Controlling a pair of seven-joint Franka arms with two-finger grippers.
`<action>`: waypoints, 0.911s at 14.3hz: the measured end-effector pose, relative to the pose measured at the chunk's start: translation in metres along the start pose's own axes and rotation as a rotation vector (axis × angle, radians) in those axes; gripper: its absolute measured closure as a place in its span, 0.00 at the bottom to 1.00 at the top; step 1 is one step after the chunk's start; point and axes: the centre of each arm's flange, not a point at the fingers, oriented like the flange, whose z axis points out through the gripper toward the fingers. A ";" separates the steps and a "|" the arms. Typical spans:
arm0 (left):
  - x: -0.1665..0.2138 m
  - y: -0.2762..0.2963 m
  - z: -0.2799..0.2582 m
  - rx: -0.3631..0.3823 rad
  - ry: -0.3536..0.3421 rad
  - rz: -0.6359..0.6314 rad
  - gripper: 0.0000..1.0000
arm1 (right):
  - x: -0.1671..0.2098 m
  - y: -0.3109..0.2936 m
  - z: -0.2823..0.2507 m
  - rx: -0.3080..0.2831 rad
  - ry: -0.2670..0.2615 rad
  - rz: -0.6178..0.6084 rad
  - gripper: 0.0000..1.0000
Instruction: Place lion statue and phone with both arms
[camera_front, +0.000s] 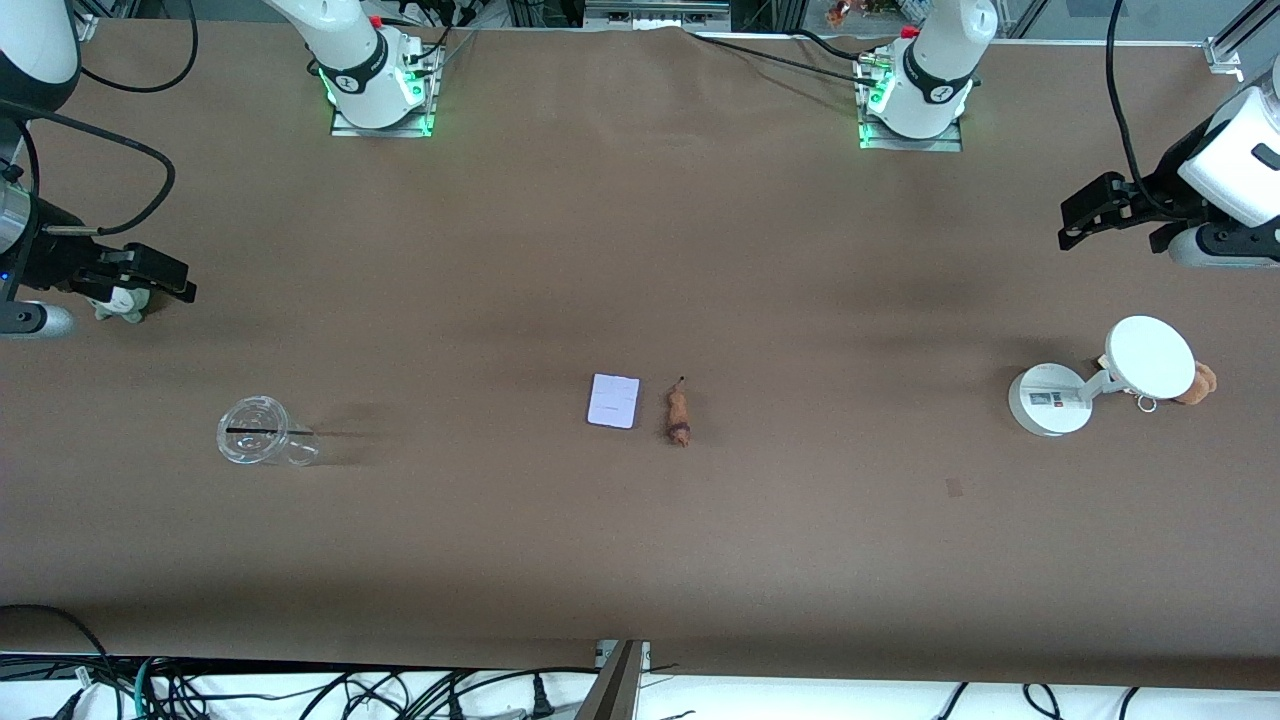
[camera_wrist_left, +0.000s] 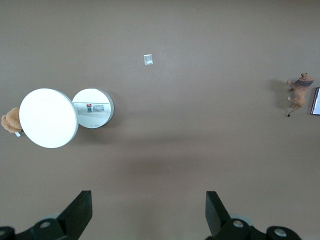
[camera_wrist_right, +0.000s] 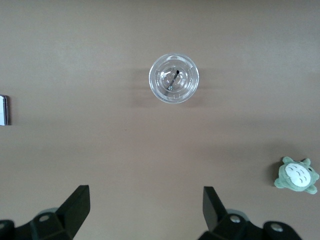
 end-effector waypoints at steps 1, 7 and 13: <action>0.000 0.001 0.000 0.000 -0.002 0.002 0.00 | 0.000 0.000 0.000 0.000 0.000 0.000 0.00; -0.004 0.016 -0.002 0.001 -0.003 0.029 0.00 | 0.000 0.001 0.000 0.000 0.000 0.001 0.00; -0.004 0.014 -0.002 0.001 -0.004 0.025 0.00 | 0.000 0.001 0.000 0.000 0.000 0.001 0.00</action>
